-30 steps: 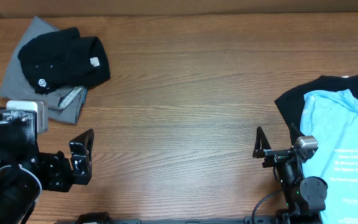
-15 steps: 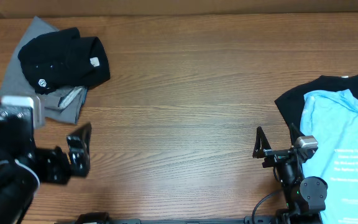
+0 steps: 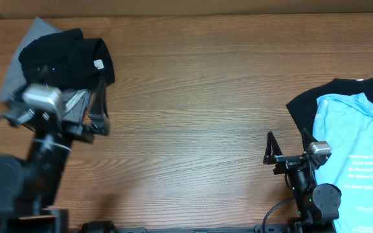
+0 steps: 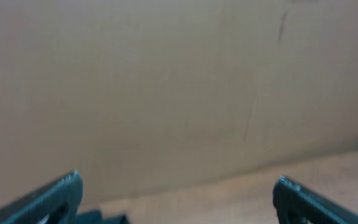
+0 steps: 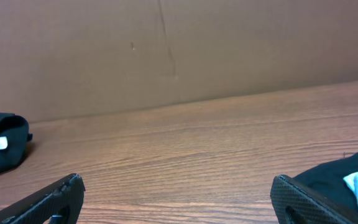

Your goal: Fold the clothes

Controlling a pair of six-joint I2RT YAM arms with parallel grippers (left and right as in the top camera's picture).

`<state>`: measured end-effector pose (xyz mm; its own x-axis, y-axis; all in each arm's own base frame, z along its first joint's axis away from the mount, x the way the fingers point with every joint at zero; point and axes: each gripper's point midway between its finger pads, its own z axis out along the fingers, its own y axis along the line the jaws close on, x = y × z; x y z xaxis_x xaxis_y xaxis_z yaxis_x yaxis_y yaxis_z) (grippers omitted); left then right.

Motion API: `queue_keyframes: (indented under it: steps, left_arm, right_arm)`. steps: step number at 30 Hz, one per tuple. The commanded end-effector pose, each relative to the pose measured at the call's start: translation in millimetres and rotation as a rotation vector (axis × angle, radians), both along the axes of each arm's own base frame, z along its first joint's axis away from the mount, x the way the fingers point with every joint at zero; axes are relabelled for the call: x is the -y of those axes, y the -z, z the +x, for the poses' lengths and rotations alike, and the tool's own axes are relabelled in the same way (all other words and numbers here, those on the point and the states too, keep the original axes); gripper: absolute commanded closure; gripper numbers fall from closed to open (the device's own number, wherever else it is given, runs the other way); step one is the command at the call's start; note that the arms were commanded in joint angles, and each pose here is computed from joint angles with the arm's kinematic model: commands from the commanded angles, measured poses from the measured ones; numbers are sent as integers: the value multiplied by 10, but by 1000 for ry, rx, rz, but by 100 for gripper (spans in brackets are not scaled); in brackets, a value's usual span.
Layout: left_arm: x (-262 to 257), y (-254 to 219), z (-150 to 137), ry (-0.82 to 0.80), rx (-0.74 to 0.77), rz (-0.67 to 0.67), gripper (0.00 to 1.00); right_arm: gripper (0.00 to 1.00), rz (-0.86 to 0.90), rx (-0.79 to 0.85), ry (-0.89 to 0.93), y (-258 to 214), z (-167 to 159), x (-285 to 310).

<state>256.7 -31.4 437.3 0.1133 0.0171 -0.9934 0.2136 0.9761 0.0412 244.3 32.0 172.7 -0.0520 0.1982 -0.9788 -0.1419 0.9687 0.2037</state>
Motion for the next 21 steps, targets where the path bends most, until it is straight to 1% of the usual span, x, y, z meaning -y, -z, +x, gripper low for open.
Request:
queue_keyframes:
  steps: [1,4,9,15,21]
  left_arm:
    - [63,233,-129,29,84,17,0]
    - [60,477,-200,23,138,24,0]
    - [3,977,-298,-14,146,17,0]
    - [-42,1306,-439,-46,236,15,0]
    - [-11,1613,-333,-24,255,-4,0]
  right_arm:
    - [0,-4,-2,8,32,5,19]
    - [0,-4,-2,8,32,5,19]
    - [0,-4,-2,8,32,5,19]
    - [0,-4,-2,8,32,5,19]
    - [0,-4,-2,8,32,5,19]
